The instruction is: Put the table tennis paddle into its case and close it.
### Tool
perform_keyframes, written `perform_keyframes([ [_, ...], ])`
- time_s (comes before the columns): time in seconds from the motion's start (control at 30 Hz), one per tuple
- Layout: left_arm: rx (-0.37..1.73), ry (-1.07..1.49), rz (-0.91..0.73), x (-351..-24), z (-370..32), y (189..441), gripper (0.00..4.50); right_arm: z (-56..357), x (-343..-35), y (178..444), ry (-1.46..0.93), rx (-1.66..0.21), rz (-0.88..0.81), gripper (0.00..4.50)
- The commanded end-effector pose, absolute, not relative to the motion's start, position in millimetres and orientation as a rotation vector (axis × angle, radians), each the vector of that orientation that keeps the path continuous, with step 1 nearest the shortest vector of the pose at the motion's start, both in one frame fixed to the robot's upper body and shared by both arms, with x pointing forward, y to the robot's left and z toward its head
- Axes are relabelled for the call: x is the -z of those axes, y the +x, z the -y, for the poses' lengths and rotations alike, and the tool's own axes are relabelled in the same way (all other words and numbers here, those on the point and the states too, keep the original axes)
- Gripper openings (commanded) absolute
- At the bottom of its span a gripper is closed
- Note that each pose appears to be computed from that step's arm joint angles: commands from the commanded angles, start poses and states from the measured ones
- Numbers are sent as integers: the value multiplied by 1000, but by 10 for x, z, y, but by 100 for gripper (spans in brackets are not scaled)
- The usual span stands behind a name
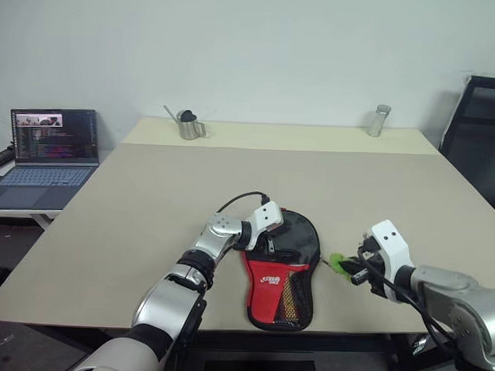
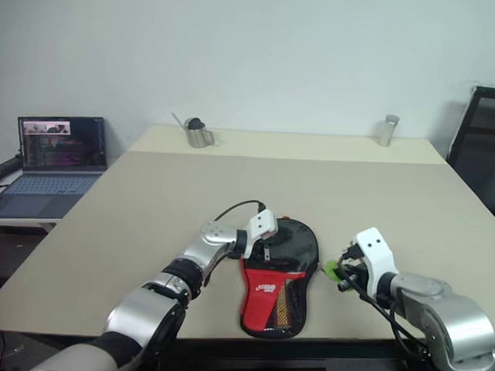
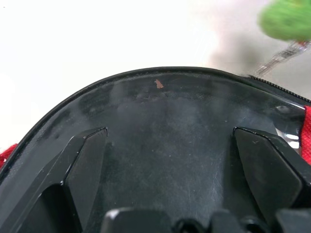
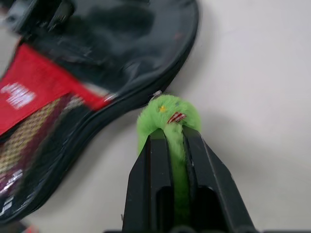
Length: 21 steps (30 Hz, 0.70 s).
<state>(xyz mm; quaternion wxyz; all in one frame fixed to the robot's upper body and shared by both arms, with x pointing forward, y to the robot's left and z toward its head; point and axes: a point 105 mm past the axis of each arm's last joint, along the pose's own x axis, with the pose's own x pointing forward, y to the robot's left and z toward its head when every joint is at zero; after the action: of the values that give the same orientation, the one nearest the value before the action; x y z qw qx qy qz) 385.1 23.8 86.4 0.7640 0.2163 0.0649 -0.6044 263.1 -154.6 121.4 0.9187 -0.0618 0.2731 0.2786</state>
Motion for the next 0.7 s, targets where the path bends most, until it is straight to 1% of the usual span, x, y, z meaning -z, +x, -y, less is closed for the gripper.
perform_keyframes([
  [0.03,1390,519,-347,-359,-277,3622,450,1554,-1263,2466,-125,-588,-567,2],
  [0.2,1401,520,-344,-362,-226,3611,450,1533,-1232,2256,-108,-646,-616,2],
  [0.43,1408,517,-346,-346,-206,3593,450,1494,-1110,1958,-90,-738,-697,2],
  [0.6,1410,517,-351,-333,-211,3586,450,1441,-1016,1787,-68,-784,-751,2],
  [0.7,1409,517,-352,-331,-214,3586,450,1430,-1009,1769,-59,-788,-754,2],
])
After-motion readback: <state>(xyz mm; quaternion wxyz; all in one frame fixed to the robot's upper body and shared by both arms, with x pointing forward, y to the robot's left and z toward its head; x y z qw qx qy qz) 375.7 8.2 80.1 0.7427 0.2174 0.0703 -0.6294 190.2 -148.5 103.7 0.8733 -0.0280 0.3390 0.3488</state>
